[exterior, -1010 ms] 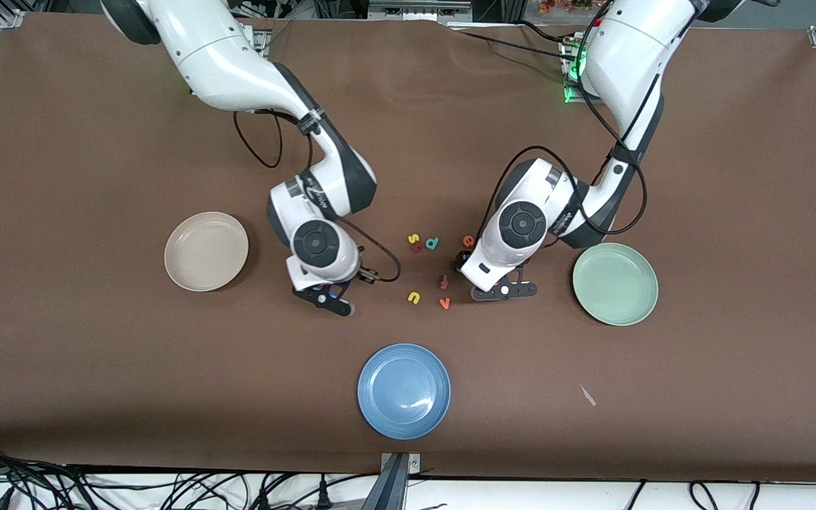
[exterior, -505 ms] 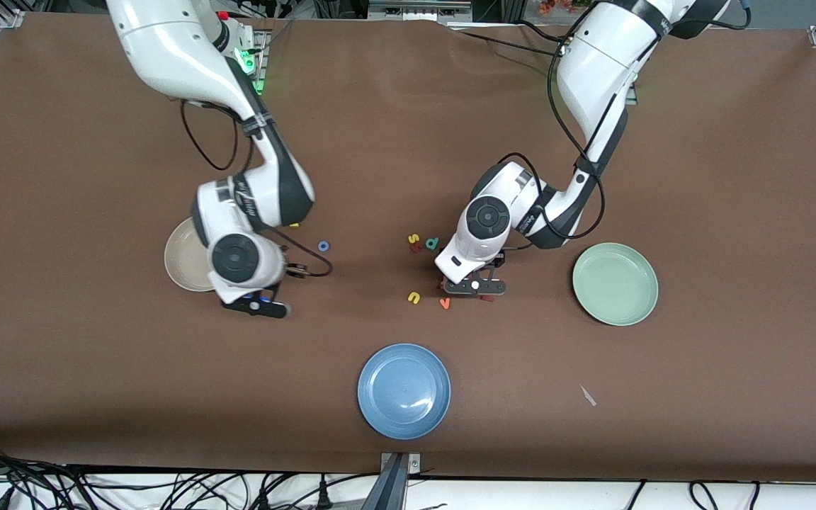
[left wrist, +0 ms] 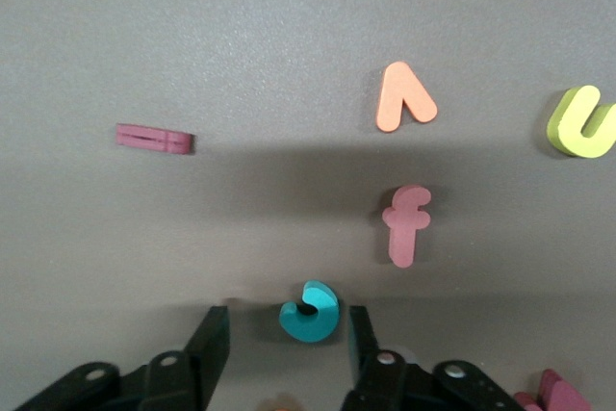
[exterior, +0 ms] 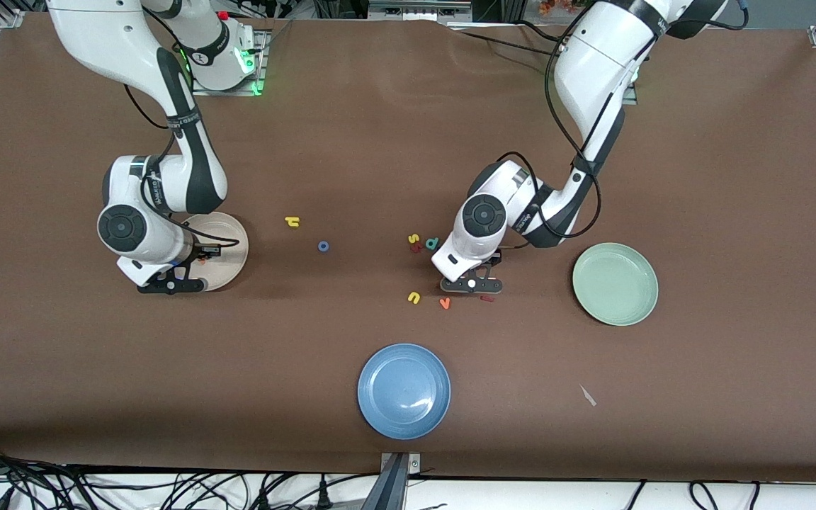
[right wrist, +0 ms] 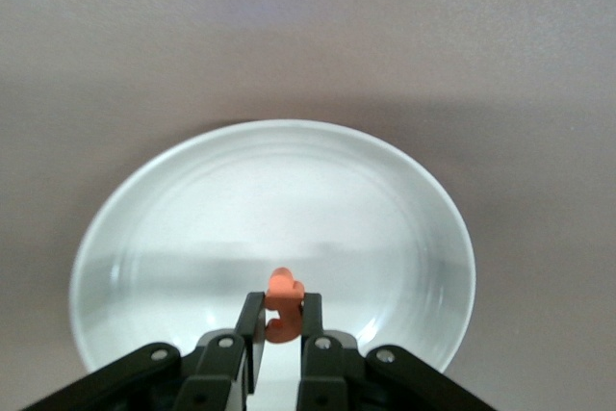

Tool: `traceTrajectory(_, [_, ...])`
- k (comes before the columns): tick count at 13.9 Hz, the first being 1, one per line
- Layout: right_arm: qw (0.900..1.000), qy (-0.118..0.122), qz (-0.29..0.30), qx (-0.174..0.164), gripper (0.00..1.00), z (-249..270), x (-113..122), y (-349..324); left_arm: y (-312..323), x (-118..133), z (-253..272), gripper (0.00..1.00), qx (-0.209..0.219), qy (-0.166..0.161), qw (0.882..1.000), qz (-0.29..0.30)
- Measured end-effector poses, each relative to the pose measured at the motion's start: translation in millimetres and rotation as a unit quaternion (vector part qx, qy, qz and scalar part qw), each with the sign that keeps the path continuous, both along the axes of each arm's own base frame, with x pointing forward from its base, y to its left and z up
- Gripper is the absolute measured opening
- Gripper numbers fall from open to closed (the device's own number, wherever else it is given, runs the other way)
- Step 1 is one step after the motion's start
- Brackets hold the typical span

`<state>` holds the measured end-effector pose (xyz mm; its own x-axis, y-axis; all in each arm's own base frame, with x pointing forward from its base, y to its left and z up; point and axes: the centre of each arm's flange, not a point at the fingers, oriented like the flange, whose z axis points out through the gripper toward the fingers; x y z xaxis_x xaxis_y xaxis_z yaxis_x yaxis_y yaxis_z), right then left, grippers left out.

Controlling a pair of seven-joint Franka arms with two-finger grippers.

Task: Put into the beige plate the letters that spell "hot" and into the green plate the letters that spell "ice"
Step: 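Drop the orange letter on the beige plate while the left gripper grasps teal c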

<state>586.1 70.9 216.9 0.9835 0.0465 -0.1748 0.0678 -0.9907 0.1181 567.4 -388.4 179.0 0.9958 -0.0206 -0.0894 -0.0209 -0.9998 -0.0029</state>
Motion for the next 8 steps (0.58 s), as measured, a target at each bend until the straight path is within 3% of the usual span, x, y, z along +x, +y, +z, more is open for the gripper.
traceTrajectory(2, [1.000,0.003,-0.019,0.020,0.34,-8,-6,1,0,0,-5,0.55,-0.001,0.000,1.000,0.000])
traceTrajectory(6, [0.996,0.024,-0.073,0.052,0.77,21,-1,37,-2,2,-7,0.50,-0.008,-0.009,1.000,0.001])
traceTrajectory(8, [0.992,0.014,-0.114,0.053,0.98,38,2,76,-2,4,-5,0.30,-0.010,-0.012,1.000,0.001])
